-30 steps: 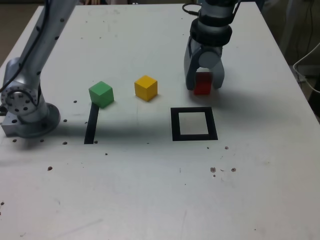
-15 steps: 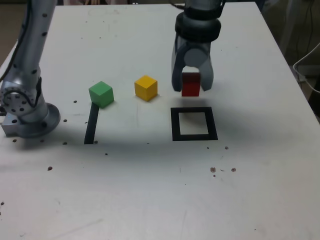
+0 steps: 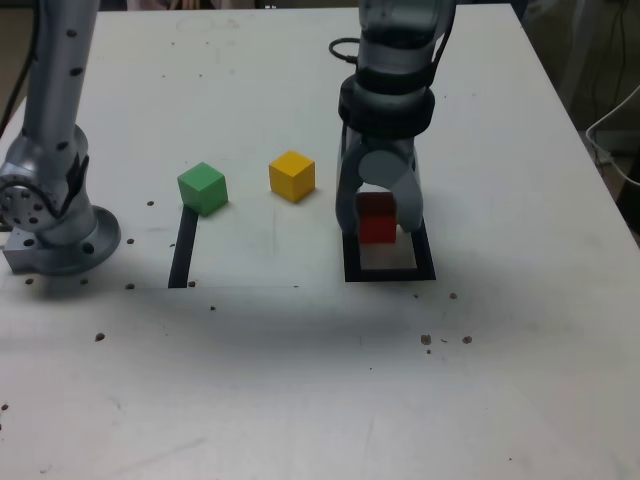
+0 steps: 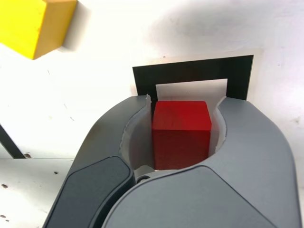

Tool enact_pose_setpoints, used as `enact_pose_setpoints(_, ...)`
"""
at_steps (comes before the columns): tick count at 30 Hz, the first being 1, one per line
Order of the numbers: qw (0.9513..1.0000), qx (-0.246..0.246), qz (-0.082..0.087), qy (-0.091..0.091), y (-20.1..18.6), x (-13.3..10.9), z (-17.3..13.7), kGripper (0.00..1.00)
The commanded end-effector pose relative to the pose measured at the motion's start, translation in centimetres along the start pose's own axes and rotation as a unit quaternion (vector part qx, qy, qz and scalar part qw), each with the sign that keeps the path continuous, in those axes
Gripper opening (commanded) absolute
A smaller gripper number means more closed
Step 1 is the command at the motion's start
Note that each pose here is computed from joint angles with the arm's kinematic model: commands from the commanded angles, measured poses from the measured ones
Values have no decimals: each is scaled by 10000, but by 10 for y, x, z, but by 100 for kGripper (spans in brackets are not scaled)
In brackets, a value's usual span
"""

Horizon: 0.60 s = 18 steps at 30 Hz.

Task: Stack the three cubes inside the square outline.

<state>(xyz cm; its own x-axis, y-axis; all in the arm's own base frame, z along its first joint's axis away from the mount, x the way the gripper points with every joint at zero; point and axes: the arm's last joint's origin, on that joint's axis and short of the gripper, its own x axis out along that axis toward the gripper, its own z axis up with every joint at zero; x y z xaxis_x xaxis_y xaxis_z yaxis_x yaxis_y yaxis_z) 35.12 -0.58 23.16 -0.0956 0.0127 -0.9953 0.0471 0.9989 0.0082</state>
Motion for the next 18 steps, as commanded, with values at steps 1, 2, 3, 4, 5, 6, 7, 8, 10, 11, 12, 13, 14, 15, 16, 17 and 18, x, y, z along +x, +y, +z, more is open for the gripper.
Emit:
enact_pose_setpoints(1, 10000, 2, -3, -60, -3, -2, -2, 19)
enact_pose_setpoints(2, 10000, 0, -1, -77, -4, -1, -2, 19)
enact_pose_setpoints(3, 9999, -1, 2, -101, -6, 0, -1, 19)
enact_pose_setpoints(4, 9999, -2, 4, -126, -7, 1, 0, 19)
enact_pose_setpoints(5, 9999, -4, 5, -155, -8, 4, 1, 19)
enact_pose_setpoints(6, 9999, -9, 7, -171, -8, 7, 2, 19)
enact_pose_setpoints(7, 9998, -17, 10, -183, -9, 9, 3, 19)
enact_pose_setpoints(8, 9998, -26, 12, -190, -10, 11, 3, 19)
enact_pose_setpoints(10, 9998, -39, 19, -190, -11, 14, 4, 19)
enact_pose_setpoints(11, 9998, -45, 26, -188, -11, 15, 4, 19)
enact_pose_setpoints(12, 9998, -47, 34, -189, -12, 16, 4, 20)
enact_pose_setpoints(13, 9998, -44, 40, -191, -13, 16, 4, 20)
enact_pose_setpoints(14, 9998, -39, 46, -191, -14, 16, 5, 21)
enact_pose_setpoints(15, 9998, -36, 53, -187, -15, 16, 5, 23)
enact_pose_setpoints(16, 9998, -35, 59, -179, -16, 16, 5, 24)
enact_pose_setpoints(17, 9998, -35, 65, -165, -17, 16, 5, 27)
enact_pose_setpoints(18, 9999, -35, 70, -147, -17, 17, 5, 29)
